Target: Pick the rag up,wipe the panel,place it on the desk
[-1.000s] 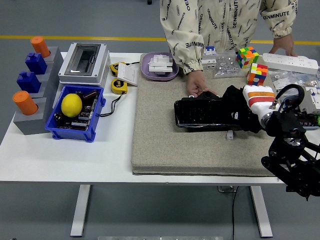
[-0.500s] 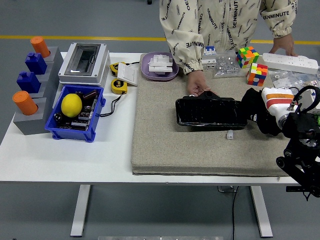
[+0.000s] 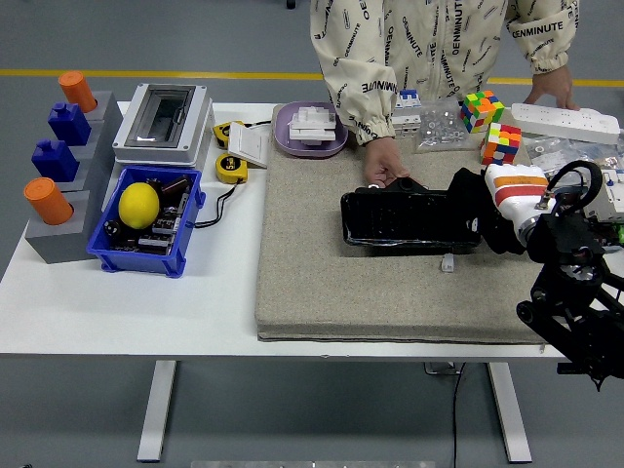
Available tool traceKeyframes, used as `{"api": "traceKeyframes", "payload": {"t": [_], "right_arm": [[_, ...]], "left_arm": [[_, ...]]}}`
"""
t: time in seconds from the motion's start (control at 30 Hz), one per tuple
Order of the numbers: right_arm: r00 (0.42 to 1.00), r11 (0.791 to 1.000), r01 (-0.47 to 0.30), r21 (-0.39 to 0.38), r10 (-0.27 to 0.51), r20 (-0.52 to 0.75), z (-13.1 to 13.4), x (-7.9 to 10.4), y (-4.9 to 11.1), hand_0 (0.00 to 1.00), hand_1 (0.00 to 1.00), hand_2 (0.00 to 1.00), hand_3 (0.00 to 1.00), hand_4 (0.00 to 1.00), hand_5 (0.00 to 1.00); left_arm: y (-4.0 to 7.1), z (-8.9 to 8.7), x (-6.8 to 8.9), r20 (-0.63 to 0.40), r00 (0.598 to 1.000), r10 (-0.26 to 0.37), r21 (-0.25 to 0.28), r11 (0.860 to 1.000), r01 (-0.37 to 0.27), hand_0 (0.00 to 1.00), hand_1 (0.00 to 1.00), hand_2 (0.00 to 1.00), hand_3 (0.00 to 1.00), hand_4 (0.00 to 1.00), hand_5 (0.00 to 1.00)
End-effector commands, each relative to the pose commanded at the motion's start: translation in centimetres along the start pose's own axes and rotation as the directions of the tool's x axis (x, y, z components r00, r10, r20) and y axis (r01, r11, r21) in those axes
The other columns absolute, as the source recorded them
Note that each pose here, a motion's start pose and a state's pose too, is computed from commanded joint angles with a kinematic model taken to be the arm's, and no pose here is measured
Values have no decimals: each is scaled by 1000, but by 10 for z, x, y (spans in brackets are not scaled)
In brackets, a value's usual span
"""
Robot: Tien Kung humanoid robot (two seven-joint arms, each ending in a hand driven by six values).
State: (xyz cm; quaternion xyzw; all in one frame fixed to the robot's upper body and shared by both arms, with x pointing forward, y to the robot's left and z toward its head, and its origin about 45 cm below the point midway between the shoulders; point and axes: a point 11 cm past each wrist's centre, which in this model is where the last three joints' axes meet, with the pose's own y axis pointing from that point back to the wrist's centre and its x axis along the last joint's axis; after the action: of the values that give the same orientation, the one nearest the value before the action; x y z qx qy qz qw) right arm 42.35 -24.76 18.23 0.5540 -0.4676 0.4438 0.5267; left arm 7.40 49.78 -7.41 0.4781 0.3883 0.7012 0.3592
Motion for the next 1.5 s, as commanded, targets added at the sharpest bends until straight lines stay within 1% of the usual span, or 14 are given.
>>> {"api": "traceKeyframes", "payload": {"t": [0.23, 0.53, 0.67, 0.93, 1.5], "right_arm": [[1000, 998, 2, 56, -4, 28, -34, -2, -1, 399, 445, 510, 521, 914, 258], [999, 990, 8, 140, -15, 47, -77, -4, 3, 398, 445, 510, 521, 914, 258], [999, 984, 14, 177, -23, 48, -94, -7, 6, 399, 445, 510, 521, 914, 260], [999, 965, 19, 262, -29, 37, -132, -8, 14, 399, 445, 510, 521, 914, 261], [997, 936, 61, 346, -74, 24, -166, -25, 34, 399, 445, 509, 521, 915, 261]], "left_arm": [[0, 2, -1, 3, 1000, -1, -3, 1000, 1, 651, 662, 695, 580, 679, 447], [0, 3, -1, 7, 1000, -2, -5, 1000, 2, 651, 662, 695, 580, 679, 447], [0, 3, -1, 10, 1000, -2, -6, 1000, 2, 652, 663, 695, 580, 679, 447], [0, 3, 1, 17, 1000, 1, -5, 1000, -1, 652, 662, 695, 580, 679, 447], [0, 4, 2, 24, 1000, 3, -6, 1000, -3, 651, 662, 695, 580, 679, 446]]}}
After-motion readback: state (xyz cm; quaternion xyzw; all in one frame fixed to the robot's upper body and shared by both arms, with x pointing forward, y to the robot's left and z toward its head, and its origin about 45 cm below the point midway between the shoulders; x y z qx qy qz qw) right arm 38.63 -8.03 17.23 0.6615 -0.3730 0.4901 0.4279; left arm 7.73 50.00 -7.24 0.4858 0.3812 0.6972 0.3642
